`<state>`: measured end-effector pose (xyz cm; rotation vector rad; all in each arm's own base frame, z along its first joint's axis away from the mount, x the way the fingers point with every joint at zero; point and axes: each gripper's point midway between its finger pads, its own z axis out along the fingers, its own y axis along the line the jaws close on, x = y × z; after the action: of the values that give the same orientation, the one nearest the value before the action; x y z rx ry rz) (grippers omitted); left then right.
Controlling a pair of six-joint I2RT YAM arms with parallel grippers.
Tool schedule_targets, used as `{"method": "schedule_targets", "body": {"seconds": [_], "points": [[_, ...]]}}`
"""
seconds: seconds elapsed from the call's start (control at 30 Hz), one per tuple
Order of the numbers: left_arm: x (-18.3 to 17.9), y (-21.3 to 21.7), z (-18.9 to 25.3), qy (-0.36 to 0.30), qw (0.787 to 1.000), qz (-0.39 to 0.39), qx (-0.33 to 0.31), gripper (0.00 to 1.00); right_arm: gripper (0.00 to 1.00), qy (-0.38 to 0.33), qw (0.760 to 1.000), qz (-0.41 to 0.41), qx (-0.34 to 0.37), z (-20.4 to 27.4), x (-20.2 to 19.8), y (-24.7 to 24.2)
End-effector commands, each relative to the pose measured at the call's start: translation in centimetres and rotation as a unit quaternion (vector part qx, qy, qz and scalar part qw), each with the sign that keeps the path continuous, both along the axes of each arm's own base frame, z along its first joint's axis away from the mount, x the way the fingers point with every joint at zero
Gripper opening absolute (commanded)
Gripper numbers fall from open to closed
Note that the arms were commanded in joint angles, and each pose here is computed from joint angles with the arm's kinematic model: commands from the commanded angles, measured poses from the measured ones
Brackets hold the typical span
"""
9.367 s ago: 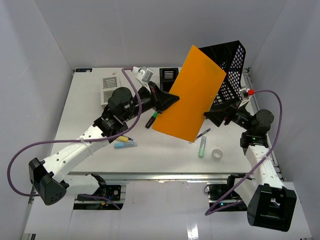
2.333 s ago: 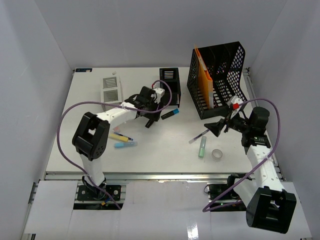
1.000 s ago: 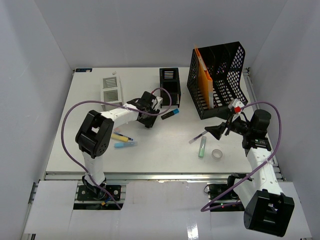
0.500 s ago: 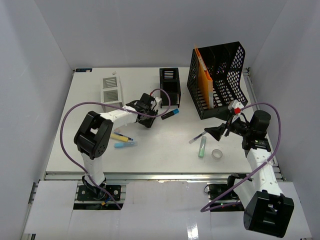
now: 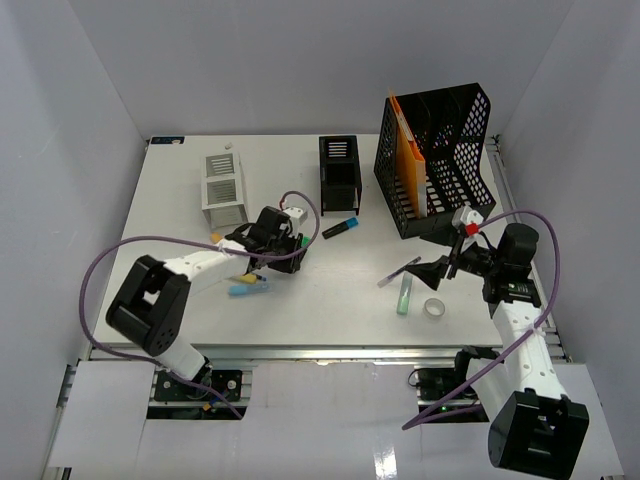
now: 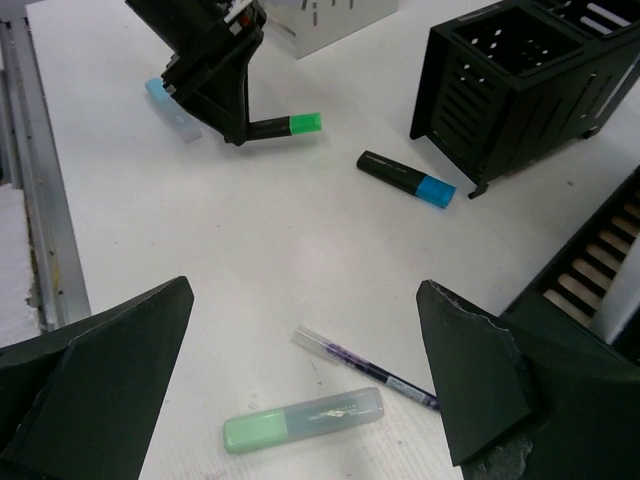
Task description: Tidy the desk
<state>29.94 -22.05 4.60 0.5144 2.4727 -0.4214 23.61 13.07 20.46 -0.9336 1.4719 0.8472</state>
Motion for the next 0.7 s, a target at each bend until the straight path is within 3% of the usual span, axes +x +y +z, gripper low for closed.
{"method": "schedule_targets", "body": {"seconds": [0.0, 0.23, 0.43, 0.67], "points": [[-0.5, -2.6, 7.1, -0.068, 0.988, 0.012, -0.142, 0.04, 0.95, 0.025, 0.999, 0.033, -0.031, -0.5, -0.5, 1.8], [-3.7, -2.7, 11.4, -0.11, 0.96, 0.01, -0.259, 0.02, 0.9, 0.1, 0.989, 0.071, -0.083, -1.8, -1.6, 7.0], [-5.4, -2.0, 12.7, -0.133, 0.943, 0.019, -0.305, 0.02, 0.86, 0.159, 0.978, 0.089, -0.103, -1.1, -1.2, 11.1], [-6.8, -1.0, 12.9, -0.147, 0.931, 0.029, -0.331, 0.02, 0.89, 0.222, 0.963, 0.118, -0.093, 0.6, -0.9, 15.8]]}}
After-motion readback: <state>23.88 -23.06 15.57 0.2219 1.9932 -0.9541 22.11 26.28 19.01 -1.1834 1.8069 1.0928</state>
